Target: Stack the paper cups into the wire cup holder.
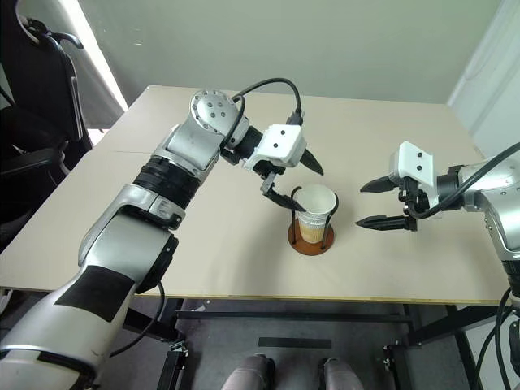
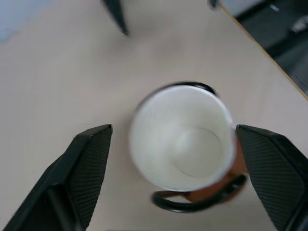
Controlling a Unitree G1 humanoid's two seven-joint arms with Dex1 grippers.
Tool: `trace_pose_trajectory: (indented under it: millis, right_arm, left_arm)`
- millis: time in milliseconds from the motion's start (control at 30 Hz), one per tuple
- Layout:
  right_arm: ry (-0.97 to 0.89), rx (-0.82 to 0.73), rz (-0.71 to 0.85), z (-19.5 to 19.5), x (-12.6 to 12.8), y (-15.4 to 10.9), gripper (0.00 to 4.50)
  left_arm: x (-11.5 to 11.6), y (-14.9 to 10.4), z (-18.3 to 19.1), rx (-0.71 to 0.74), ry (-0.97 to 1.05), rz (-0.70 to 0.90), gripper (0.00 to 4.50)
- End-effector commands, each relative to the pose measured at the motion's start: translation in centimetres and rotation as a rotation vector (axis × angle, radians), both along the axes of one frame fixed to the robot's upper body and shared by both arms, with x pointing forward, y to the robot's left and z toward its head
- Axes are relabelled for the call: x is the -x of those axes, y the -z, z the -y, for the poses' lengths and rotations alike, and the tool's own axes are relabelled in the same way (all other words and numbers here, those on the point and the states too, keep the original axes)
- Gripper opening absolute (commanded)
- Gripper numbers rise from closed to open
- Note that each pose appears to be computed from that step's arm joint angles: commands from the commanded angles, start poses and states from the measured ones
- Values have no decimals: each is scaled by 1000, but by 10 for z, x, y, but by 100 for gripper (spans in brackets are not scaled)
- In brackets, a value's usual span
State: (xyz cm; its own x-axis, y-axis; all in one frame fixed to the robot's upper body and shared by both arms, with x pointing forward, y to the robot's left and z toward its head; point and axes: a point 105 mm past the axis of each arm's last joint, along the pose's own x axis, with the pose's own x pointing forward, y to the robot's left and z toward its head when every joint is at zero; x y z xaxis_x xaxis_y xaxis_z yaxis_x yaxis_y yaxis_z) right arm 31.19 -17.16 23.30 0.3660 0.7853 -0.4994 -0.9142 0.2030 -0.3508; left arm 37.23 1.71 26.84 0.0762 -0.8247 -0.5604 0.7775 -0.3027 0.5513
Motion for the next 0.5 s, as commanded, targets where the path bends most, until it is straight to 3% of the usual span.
trace_pose_trajectory:
  millis: [33,333,500]
  right_arm:
    - [27,-32,80,2,-7,-17,370]
    - [164,-115,119,13,-42,-16,370]
    - [251,-203,158,21,-64,-14,370]
  left_arm:
    - [-8,-22,-9,161,-92,-13,449]
    - [-27,-34,-36,523,-355,-111,449]
    - [-43,-34,-64,664,-538,-69,449]
